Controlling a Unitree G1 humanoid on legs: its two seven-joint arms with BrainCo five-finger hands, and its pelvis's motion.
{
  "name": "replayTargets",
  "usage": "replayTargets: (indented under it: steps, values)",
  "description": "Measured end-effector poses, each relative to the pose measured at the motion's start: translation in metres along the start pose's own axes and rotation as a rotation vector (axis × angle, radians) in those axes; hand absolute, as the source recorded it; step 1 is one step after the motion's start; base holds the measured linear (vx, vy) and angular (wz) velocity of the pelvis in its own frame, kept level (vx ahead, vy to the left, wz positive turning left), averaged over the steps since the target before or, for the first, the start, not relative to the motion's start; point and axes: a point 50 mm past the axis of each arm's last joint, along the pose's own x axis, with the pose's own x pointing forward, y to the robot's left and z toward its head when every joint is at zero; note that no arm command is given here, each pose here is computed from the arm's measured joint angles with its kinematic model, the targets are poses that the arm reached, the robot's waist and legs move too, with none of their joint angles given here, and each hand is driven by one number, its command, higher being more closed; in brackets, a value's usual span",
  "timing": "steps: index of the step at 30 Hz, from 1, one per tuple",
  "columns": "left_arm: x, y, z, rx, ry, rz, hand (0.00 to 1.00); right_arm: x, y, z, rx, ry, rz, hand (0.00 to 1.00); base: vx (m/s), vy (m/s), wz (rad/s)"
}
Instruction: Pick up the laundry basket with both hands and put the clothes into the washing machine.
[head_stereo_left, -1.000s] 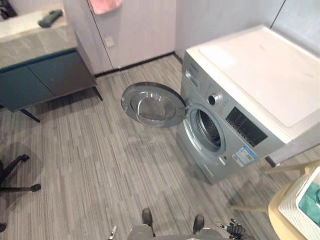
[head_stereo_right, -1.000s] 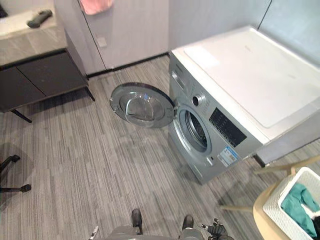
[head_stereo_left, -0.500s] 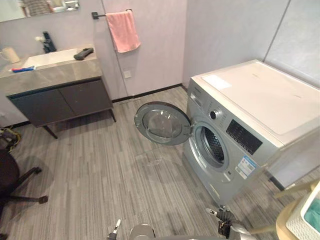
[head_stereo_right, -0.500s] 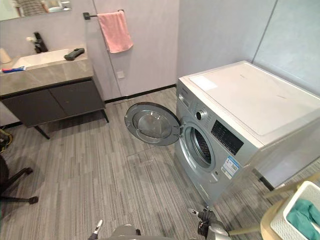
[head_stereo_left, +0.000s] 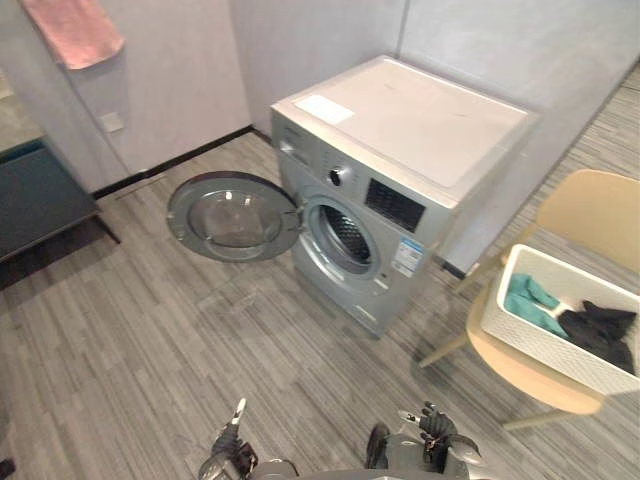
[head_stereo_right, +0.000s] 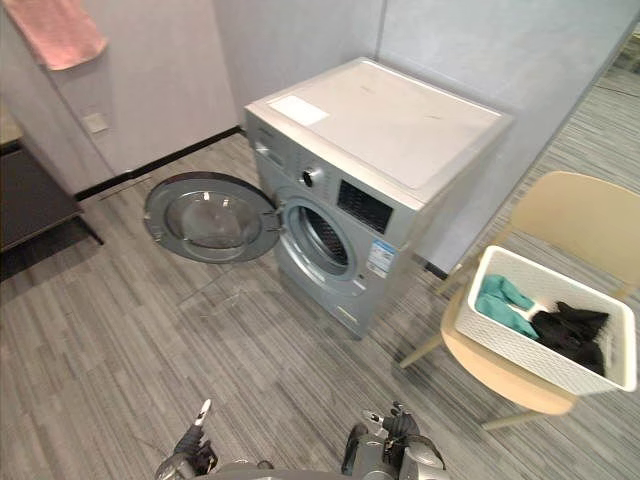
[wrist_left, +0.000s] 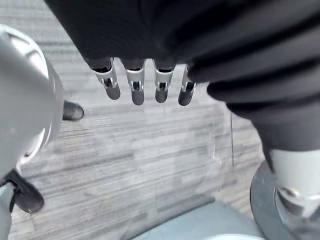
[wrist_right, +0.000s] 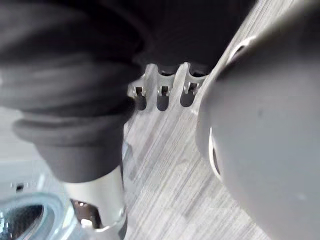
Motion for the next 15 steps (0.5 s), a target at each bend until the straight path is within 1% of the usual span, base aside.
replayTargets:
  steps: [2,4,5,7,8,9,11,12,13,15]
  values:
    - [0.003,0.001,0.01,-0.006,-0.016,0.003,0.0,-0.002,-0.001,-0.01,0.013,0.033,-0.006,0.0,-0.1,-0.191,-1.24]
    - [0.001,-0.01,-0.008,-0.024,0.049,-0.02,0.0,0.002,-0.021,0.003,0.03,0.024,-0.062,0.0,-0.12,-0.037,-1.62]
    - [0.0,-0.015,-0.012,-0.016,0.056,-0.03,0.0,0.0,-0.03,-0.003,0.039,0.047,-0.086,0.0,0.02,-0.01,-0.91]
    - [0.002,0.002,0.001,0.076,0.036,-0.007,0.0,-0.002,-0.033,-0.017,0.04,0.11,-0.106,0.0,0.0,-0.281,-1.03]
    - [0.002,0.015,0.004,0.104,0.031,0.024,0.0,-0.001,-0.03,-0.016,0.043,0.111,-0.095,0.0,-0.06,-0.416,-1.16]
    - [0.002,0.017,0.004,0.111,0.036,0.028,0.0,-0.002,-0.031,-0.017,0.045,0.114,-0.094,0.0,-0.05,-0.361,-0.92]
    - [0.0,0.012,-0.011,0.117,0.088,0.015,0.0,-0.004,-0.046,-0.02,0.033,0.123,-0.127,0.0,0.0,-0.291,-0.54]
    - [-0.001,0.01,-0.014,0.116,0.095,0.011,0.0,-0.008,-0.052,-0.029,0.03,0.148,-0.142,0.0,0.0,-0.246,-0.14]
    - [-0.001,0.011,-0.014,0.117,0.093,0.013,0.0,-0.009,-0.053,-0.032,0.029,0.155,-0.145,0.0,-0.01,-0.236,-0.12]
    - [0.001,0.013,-0.004,0.138,0.059,0.013,0.0,-0.01,-0.046,-0.038,0.011,0.171,-0.122,0.0,-0.1,-0.18,-0.26]
